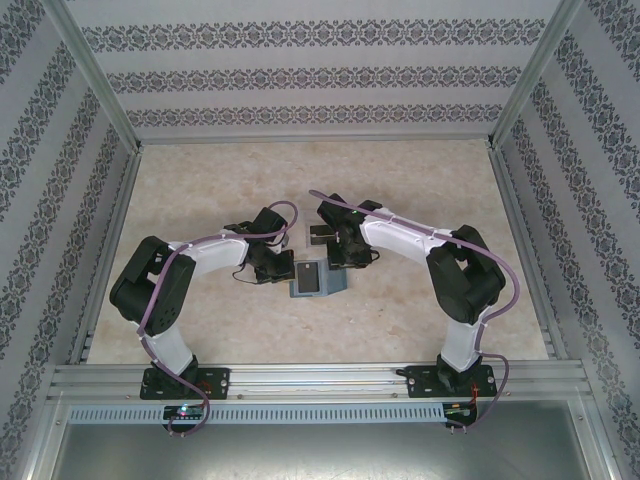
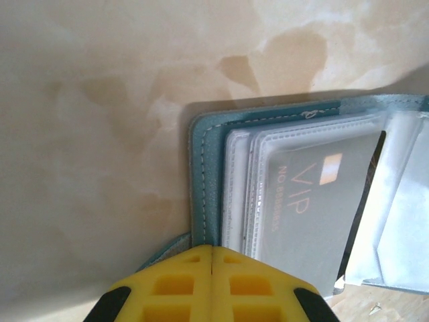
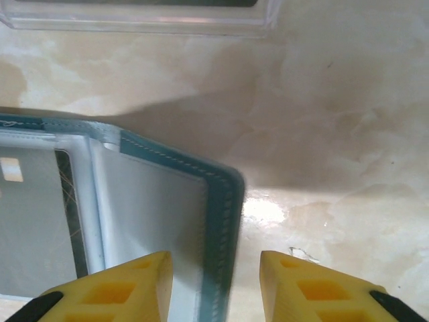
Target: Take the credit cards out of the card holder
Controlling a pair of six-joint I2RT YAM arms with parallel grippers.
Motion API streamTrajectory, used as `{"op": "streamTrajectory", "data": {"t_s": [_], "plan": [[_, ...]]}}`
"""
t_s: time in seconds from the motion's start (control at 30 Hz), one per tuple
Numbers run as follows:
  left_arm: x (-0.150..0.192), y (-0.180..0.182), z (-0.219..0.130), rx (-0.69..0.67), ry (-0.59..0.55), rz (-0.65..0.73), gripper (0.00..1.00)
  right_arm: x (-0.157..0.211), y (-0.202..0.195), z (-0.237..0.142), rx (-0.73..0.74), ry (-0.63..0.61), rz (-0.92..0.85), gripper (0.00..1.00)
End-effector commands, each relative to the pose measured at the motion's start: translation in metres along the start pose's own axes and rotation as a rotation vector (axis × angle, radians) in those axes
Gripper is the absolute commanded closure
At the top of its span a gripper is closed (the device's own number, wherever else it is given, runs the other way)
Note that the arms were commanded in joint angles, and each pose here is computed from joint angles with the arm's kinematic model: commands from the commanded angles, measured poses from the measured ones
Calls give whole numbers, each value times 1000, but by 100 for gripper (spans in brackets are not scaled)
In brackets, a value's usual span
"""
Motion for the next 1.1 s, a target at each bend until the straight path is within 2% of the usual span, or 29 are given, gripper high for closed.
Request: {"op": "streamTrajectory", "data": {"t_s": [0.0,0.33,0.6,0.83,1.07], "plan": [[-9,-10,-13,21,-28,9,98,-5,-4,-20,-1,-38,-15,59],[-16,-21,-24,55,-58,16,98,-1,35,-49,-232,-30,0,64],[-18,-32,-21,98,-56,24,99,11,66,-30,-393,92,26,69],[-17,-40,-11,117,-34,33,100,14,49,6,-330,137,55,71],[-16,-40,-4,114,-8,38,100,13,16,29,-166,114,47,72]]}}
Point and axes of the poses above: each hand's point on the last joint's axis, 136 mm out from that joint toward the fingers, its own z axis out along the fingers, its own y axis along the line the jaws close on, x = y × z, the point moved 1 cm from there along -z, back along the fingers, and after that the axes turned 14 degrees about z, right-handed, at the moved point
